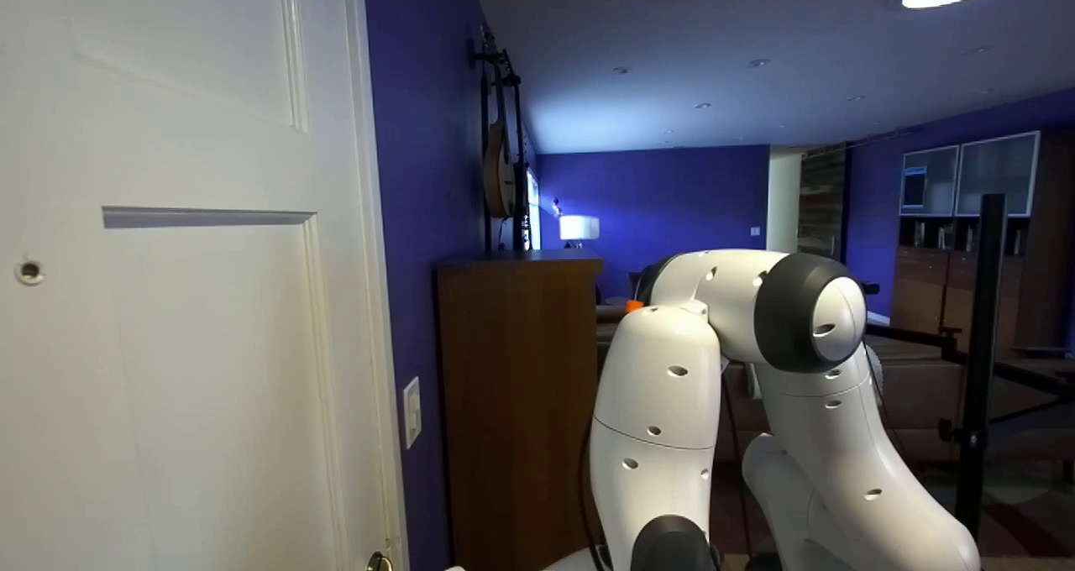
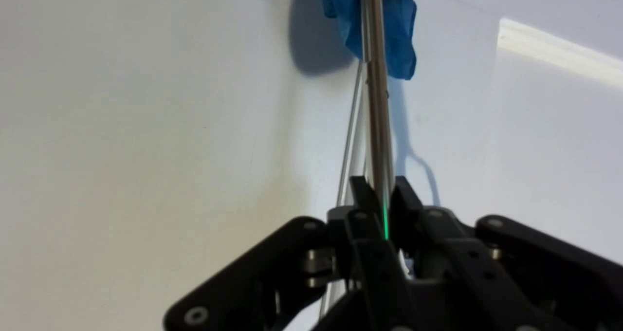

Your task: Remove the umbrella from the door and put it on top of the cabinet

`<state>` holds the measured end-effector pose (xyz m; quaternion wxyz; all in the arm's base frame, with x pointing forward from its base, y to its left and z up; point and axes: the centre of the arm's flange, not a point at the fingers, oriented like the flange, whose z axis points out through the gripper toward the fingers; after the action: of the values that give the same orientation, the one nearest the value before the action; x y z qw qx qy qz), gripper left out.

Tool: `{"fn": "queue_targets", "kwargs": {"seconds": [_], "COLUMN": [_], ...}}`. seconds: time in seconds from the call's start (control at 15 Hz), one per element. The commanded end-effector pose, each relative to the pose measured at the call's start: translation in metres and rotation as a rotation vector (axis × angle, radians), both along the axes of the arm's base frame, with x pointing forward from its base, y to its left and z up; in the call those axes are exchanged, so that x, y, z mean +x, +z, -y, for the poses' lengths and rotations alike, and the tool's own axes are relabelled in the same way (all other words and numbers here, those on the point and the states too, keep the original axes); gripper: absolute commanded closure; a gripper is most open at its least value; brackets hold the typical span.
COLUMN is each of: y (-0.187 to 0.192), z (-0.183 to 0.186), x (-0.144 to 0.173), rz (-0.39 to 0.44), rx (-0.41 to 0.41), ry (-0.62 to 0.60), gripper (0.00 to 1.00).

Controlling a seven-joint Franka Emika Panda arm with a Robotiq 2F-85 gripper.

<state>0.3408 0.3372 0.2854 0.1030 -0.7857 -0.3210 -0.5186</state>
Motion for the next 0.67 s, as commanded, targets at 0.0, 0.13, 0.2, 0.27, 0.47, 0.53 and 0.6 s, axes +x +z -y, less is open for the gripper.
{"fn": "queue_targets", "kwargs": {"seconds": [0.0,0.13,0.2,0.27,0.47,0.53,0.6], "y": [0.018,0.022,0.024,0.027,0.03,0.03,0.03], "z": [-0.003,-0.001,-0.001,-0.001,-0.004,-0.008,-0.011], "x": [0.006,0.008,0.01,0.011,0.015,0.017,0.018], "rz": [0.091,0.12,0.133,0.145,0.16,0.154,0.15], "rx": [0.054,0.089,0.103,0.115,0.135,0.135,0.131], "ry": [-0.044,-0.077,-0.086,-0.094,-0.08,-0.064,-0.048], "gripper": [0.96,0.96,0.96,0.96,0.96,0.96,0.96]}}
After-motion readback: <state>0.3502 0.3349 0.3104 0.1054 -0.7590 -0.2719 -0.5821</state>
